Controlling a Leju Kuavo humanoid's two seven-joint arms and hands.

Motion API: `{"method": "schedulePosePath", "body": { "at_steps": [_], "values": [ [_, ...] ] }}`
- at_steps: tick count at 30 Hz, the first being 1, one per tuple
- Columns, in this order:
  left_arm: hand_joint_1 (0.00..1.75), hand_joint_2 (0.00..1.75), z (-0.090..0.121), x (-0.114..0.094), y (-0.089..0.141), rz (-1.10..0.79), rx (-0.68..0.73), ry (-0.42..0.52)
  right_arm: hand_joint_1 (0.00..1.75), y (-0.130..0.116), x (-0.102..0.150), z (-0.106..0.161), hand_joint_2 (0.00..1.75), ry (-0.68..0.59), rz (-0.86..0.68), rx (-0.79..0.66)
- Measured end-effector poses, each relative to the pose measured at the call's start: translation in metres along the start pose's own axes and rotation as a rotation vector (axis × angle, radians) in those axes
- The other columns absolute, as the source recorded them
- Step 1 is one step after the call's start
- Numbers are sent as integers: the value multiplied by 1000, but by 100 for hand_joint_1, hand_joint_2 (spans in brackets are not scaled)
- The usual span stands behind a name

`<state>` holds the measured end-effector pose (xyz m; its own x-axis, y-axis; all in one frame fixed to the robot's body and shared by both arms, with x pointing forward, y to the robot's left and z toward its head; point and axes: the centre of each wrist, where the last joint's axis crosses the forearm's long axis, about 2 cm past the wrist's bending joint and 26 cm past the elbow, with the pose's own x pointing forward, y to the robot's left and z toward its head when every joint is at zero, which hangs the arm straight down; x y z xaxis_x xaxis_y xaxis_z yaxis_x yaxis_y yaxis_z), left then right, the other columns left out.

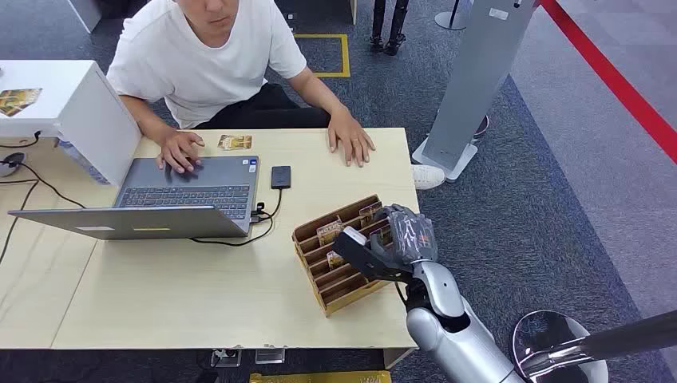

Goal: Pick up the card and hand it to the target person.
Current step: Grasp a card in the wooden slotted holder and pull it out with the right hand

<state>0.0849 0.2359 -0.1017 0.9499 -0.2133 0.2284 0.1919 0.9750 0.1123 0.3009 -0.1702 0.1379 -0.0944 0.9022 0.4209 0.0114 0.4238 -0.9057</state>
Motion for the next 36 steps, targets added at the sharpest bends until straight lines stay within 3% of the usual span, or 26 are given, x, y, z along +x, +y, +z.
{"method": "schedulePosePath", "body": {
  "at_steps": [19, 23, 29, 36],
  "values": [
    [0, 175, 0, 2, 0, -10, -1, 3, 93, 7, -8, 6, 175, 39, -6, 33],
    [0, 175, 0, 2, 0, -10, -1, 3, 102, 8, -8, 7, 175, 42, -5, 37],
    [0, 175, 0, 2, 0, -10, -1, 2, 129, 9, -9, 7, 175, 44, -5, 38],
    [0, 175, 0, 2, 0, -10, -5, 2, 141, 9, -9, 6, 175, 44, -8, 39]
  ]
}}
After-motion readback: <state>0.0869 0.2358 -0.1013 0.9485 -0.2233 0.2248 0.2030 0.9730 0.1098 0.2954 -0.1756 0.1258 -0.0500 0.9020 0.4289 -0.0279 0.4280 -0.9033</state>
